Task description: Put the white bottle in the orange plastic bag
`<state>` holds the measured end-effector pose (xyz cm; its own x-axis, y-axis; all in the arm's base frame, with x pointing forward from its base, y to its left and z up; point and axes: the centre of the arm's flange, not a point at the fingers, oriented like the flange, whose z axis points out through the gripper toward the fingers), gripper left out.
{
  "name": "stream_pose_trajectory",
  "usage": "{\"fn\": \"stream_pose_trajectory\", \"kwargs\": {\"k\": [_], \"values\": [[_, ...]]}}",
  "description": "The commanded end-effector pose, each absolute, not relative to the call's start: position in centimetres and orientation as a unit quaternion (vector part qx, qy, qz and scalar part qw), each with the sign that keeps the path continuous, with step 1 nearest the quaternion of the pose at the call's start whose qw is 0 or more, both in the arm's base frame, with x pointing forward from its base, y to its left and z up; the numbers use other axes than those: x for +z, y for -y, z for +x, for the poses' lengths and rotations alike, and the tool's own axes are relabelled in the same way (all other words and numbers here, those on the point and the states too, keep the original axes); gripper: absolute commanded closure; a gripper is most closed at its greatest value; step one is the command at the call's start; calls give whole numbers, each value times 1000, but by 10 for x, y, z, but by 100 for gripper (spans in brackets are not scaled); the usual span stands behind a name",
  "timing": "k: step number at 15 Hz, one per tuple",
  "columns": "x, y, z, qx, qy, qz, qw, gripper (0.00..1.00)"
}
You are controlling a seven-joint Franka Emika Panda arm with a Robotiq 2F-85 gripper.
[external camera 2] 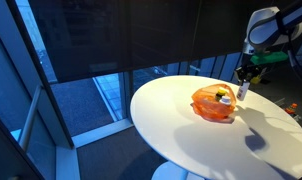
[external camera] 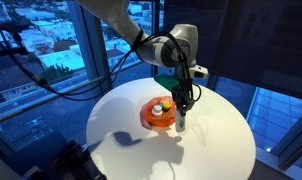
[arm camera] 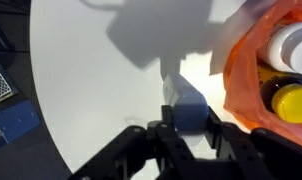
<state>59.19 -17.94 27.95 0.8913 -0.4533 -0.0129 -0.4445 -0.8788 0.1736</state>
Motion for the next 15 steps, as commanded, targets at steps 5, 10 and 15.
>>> {"fn": "stream_pose_trajectory", "kwargs": {"k": [5, 10, 15], "values": [[355, 149, 589, 37, 200, 977, 67, 89], [374, 129, 589, 50, 173, 982, 57, 90], [368, 130, 596, 44, 180, 981, 61, 66]]}}
